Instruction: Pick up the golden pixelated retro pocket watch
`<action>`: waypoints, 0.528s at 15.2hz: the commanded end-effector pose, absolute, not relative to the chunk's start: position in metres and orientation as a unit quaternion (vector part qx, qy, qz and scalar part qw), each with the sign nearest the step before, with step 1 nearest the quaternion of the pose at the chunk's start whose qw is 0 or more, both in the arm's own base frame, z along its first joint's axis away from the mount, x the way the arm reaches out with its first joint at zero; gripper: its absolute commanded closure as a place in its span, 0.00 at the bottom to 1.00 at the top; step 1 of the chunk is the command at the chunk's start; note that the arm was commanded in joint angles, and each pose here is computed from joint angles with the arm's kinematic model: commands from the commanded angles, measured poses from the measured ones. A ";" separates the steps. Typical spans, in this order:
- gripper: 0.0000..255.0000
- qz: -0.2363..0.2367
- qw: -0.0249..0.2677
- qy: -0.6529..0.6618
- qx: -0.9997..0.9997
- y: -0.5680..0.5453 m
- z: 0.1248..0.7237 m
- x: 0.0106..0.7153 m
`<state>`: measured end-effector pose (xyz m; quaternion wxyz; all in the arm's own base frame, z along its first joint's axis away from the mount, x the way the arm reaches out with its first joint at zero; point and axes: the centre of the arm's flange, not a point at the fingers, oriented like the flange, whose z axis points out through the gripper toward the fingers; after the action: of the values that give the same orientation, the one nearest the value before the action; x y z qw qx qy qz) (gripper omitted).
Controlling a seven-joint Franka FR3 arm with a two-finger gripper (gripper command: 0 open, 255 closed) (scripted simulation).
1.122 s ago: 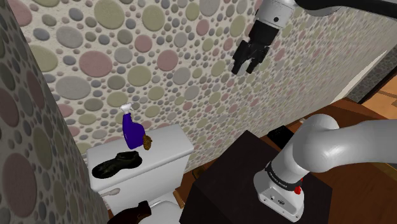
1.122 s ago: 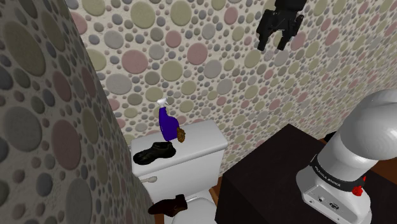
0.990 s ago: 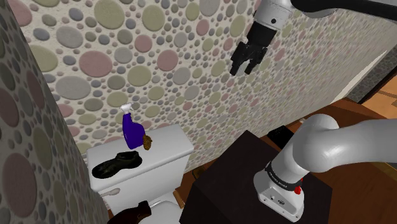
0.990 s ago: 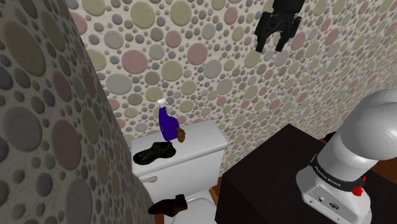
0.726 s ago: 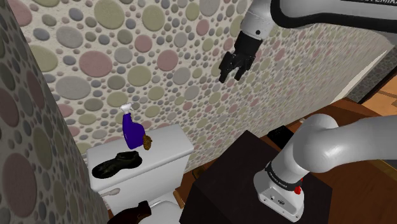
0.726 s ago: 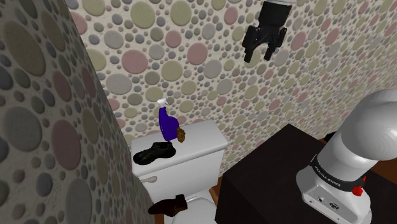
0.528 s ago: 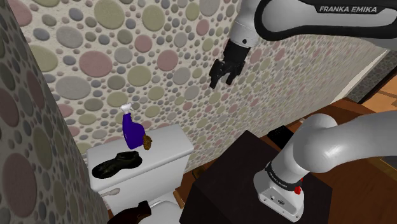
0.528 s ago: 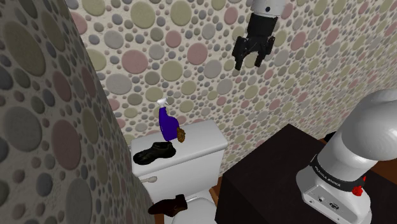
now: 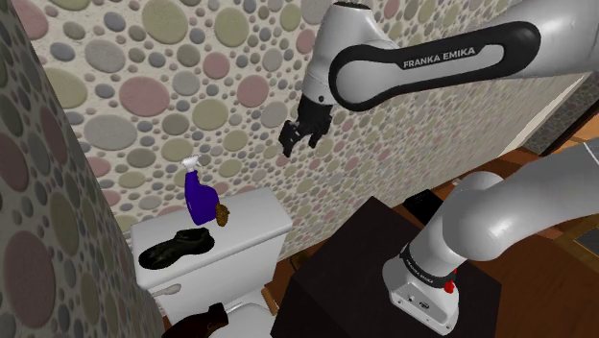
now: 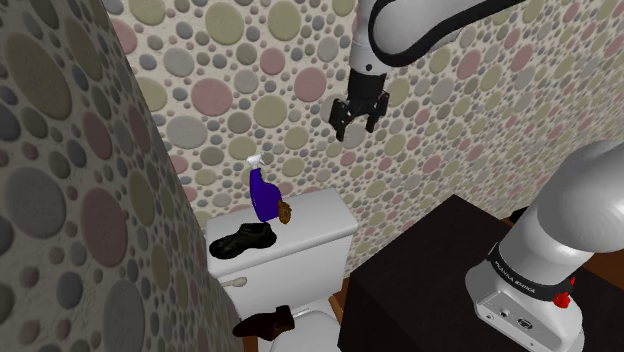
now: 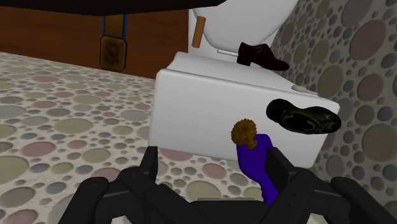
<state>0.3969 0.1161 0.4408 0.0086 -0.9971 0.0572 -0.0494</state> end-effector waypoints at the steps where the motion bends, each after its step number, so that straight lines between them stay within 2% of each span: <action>1: 0.00 -0.053 0.002 0.054 -0.997 0.129 0.419 0.410; 8: 0.00 -0.060 -0.022 0.041 -0.997 0.171 0.346 0.454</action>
<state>0.4476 0.1653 0.3564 -0.0193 -0.9972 0.0433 -0.0579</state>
